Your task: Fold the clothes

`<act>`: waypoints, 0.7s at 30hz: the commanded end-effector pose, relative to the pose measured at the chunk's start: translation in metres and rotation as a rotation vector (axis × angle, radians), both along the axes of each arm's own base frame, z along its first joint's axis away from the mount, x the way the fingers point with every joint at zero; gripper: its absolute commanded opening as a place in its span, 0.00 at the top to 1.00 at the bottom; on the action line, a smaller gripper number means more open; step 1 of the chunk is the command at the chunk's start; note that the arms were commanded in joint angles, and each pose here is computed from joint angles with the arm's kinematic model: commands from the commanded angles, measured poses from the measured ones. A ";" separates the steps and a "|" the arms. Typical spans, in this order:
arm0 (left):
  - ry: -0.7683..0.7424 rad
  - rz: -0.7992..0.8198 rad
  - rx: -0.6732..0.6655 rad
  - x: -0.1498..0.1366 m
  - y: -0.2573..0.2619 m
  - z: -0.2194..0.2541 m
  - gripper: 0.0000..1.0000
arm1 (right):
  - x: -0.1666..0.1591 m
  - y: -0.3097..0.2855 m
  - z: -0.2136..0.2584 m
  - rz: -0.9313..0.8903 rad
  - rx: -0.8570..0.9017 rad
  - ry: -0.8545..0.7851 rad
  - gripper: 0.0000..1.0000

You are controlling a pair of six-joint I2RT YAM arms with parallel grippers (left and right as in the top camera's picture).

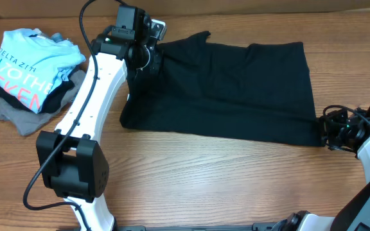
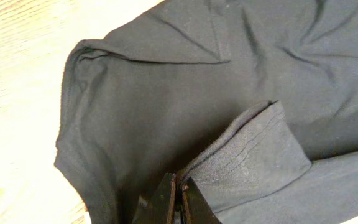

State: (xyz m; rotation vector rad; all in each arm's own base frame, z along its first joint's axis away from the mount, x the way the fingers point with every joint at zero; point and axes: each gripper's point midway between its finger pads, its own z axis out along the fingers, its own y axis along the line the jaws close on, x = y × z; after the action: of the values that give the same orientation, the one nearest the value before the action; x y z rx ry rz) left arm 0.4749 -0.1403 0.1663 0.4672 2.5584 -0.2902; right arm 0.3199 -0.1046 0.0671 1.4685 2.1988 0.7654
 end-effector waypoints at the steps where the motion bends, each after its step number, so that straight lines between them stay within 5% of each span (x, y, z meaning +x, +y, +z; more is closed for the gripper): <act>1: -0.057 -0.011 0.026 0.004 0.000 0.017 0.92 | 0.006 -0.007 0.004 -0.013 -0.027 -0.008 0.96; 4: -0.039 -0.013 0.026 0.005 -0.001 0.010 0.84 | 0.008 -0.009 0.003 -0.016 -0.035 -0.012 0.91; 7: -0.008 0.003 0.024 0.003 -0.001 0.002 0.53 | 0.016 -0.011 0.006 0.014 -0.074 -0.052 0.43; 9: 0.004 0.005 0.032 0.001 0.001 -0.001 0.42 | 0.021 -0.014 0.010 0.040 -0.110 -0.084 0.30; 21: 0.211 0.078 0.100 -0.037 0.044 -0.023 0.26 | 0.021 -0.010 0.021 0.097 -0.049 -0.164 0.26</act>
State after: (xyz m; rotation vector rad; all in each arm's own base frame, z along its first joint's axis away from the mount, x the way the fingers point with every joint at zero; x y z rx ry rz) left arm 0.4368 -0.1098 0.1439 0.4190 2.7745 -0.2180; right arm 0.3352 -0.1180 0.0779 1.3268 2.1545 0.7654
